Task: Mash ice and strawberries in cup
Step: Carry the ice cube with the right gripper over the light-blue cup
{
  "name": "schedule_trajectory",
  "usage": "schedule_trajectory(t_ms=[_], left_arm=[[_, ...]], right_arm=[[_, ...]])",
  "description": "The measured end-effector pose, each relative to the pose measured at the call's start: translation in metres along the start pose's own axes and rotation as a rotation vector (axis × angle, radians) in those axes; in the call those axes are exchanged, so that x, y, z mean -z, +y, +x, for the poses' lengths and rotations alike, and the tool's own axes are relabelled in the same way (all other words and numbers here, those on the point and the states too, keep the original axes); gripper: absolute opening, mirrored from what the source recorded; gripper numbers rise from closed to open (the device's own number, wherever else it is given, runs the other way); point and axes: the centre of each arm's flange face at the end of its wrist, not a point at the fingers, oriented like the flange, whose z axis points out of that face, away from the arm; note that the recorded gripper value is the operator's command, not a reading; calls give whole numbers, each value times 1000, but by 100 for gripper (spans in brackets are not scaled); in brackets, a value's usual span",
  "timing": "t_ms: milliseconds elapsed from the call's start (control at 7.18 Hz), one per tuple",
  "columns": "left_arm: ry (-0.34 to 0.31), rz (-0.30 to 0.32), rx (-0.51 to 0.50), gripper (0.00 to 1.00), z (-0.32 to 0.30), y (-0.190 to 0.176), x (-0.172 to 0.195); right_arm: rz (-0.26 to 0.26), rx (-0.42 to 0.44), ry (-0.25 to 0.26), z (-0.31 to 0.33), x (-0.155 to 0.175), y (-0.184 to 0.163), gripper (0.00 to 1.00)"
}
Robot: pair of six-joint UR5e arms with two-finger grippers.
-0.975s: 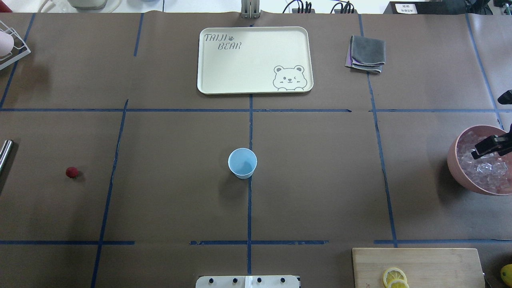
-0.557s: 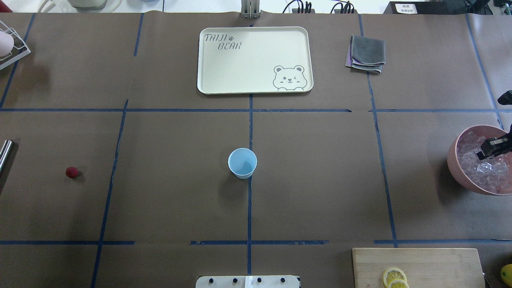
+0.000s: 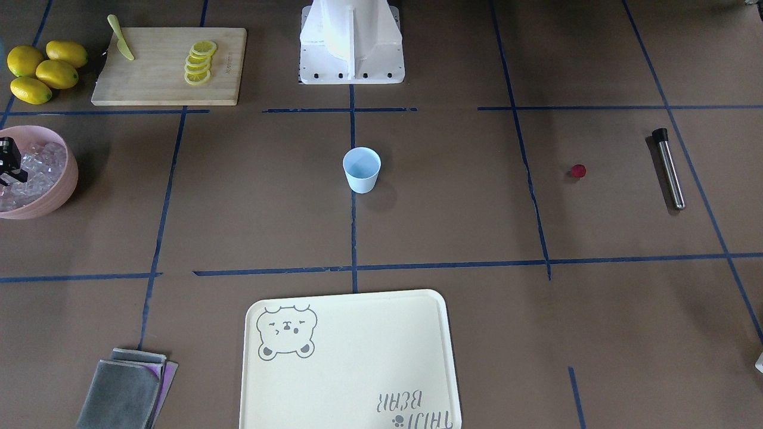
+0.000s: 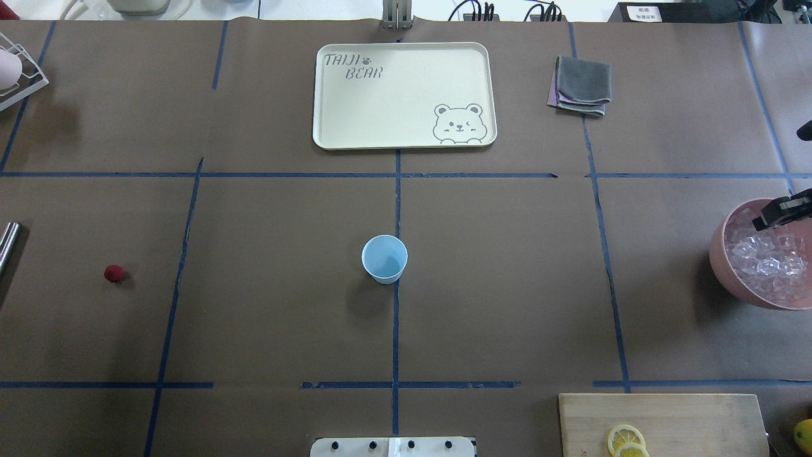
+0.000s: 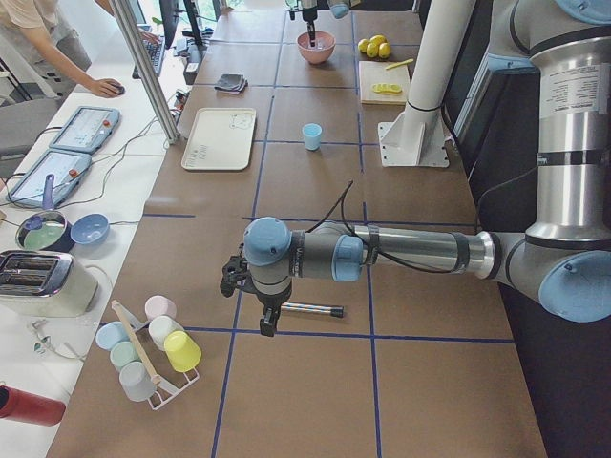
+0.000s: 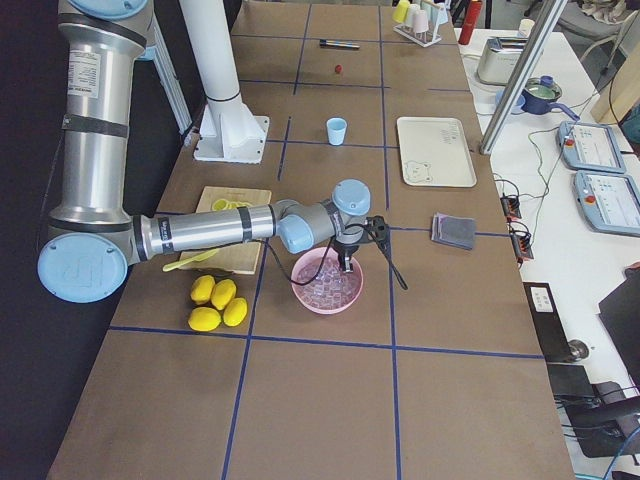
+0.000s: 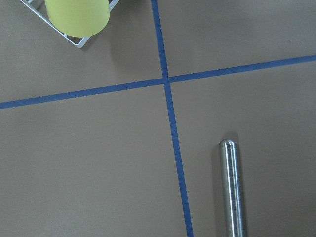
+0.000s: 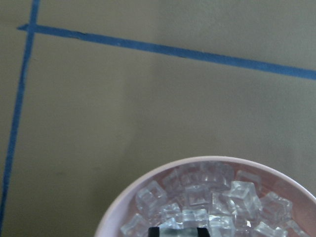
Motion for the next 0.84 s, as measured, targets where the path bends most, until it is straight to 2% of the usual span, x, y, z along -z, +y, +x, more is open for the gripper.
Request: schedule_trajectory(t_ms=[139,279,418,557,836], left_arm=[[0,1,-4,100,0,0,0],[0,7,-11,100,1,0,1],[-1,18,-22,100,2,-1,2],[-3,26,-30,100,2,-2,2],[-3,34,-39,100,3,-3,4]], right_arm=[[50,-44,-30,-34,22,-15,1],[76,-131,-77,-83,33,-35,2],[80,-229,-130,-148,34,-53,2],[77,-312,-172,-219,26,-64,2],[81,-418,-211,-362,-16,-52,2]])
